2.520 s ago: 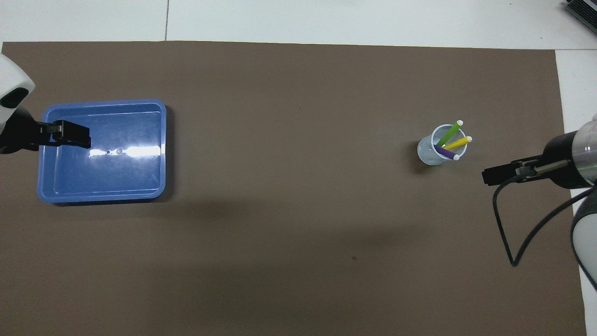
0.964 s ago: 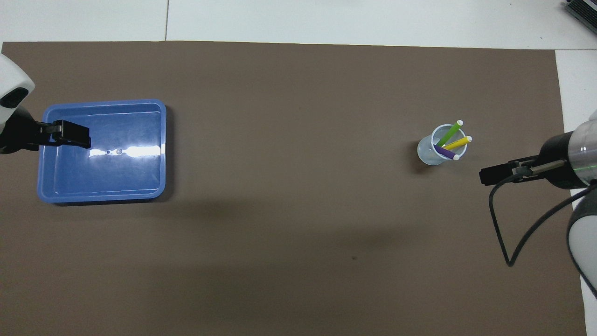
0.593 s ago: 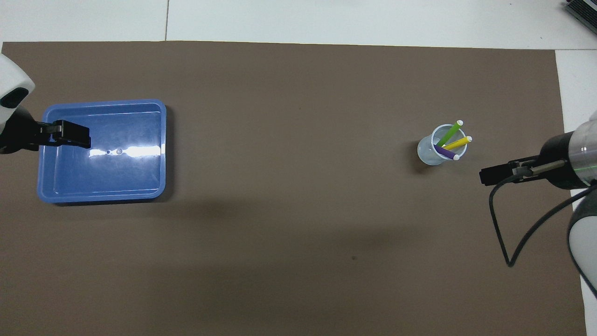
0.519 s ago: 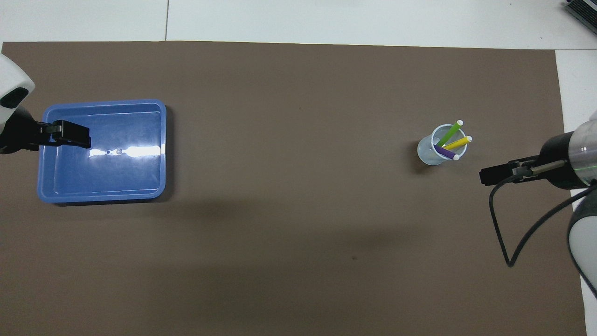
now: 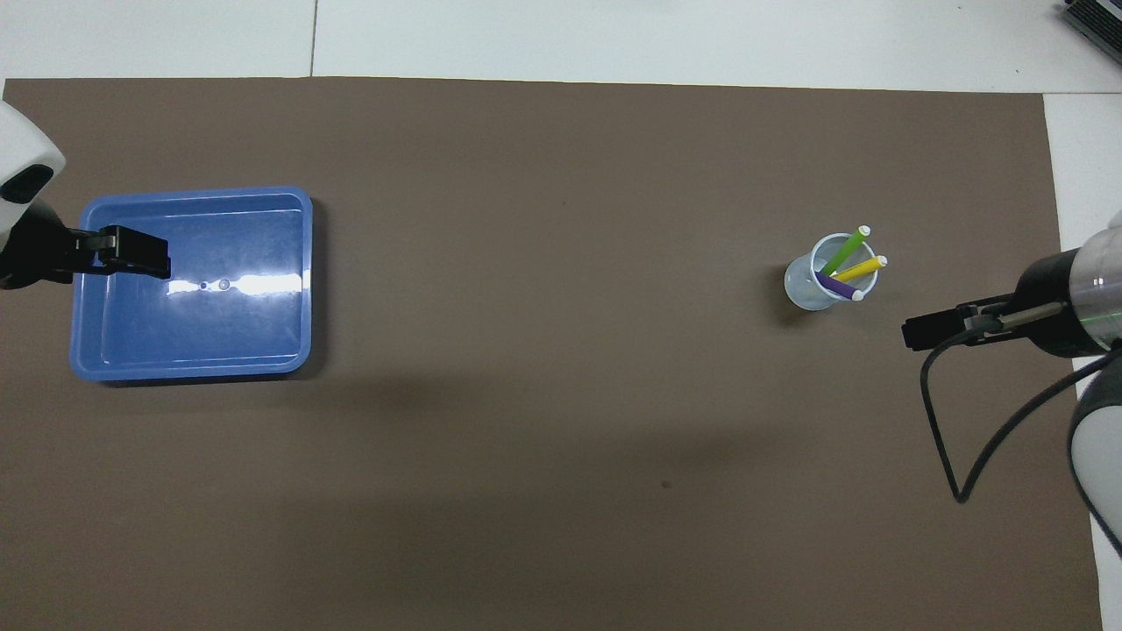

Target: Right arm passes pens to left for tray arrangement

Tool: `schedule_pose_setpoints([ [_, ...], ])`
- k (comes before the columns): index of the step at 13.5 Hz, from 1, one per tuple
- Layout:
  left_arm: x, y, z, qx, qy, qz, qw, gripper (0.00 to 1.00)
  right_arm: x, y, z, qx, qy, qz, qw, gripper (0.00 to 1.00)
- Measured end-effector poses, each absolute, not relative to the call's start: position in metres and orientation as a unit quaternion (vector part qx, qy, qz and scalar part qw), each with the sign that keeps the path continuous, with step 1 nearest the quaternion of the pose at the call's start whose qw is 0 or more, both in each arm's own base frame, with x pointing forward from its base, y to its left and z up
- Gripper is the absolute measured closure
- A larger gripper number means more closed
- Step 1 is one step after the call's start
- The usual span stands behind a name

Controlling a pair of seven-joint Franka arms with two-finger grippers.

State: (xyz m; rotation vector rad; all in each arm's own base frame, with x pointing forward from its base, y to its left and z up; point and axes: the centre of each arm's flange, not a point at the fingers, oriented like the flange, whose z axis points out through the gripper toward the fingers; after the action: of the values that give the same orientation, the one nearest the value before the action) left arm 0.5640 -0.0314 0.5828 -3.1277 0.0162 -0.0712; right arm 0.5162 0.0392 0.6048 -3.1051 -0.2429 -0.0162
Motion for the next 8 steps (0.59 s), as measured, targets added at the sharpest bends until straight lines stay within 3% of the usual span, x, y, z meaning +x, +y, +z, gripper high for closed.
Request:
schedule_pose_setpoints([
  [8, 0.564, -0.031, 0.583, -1.0, 0.005, -0.023, 0.007, 0.0, 0.524, 0.025, 0.589, -0.995, -0.096, -0.019, 0.013, 0.0],
])
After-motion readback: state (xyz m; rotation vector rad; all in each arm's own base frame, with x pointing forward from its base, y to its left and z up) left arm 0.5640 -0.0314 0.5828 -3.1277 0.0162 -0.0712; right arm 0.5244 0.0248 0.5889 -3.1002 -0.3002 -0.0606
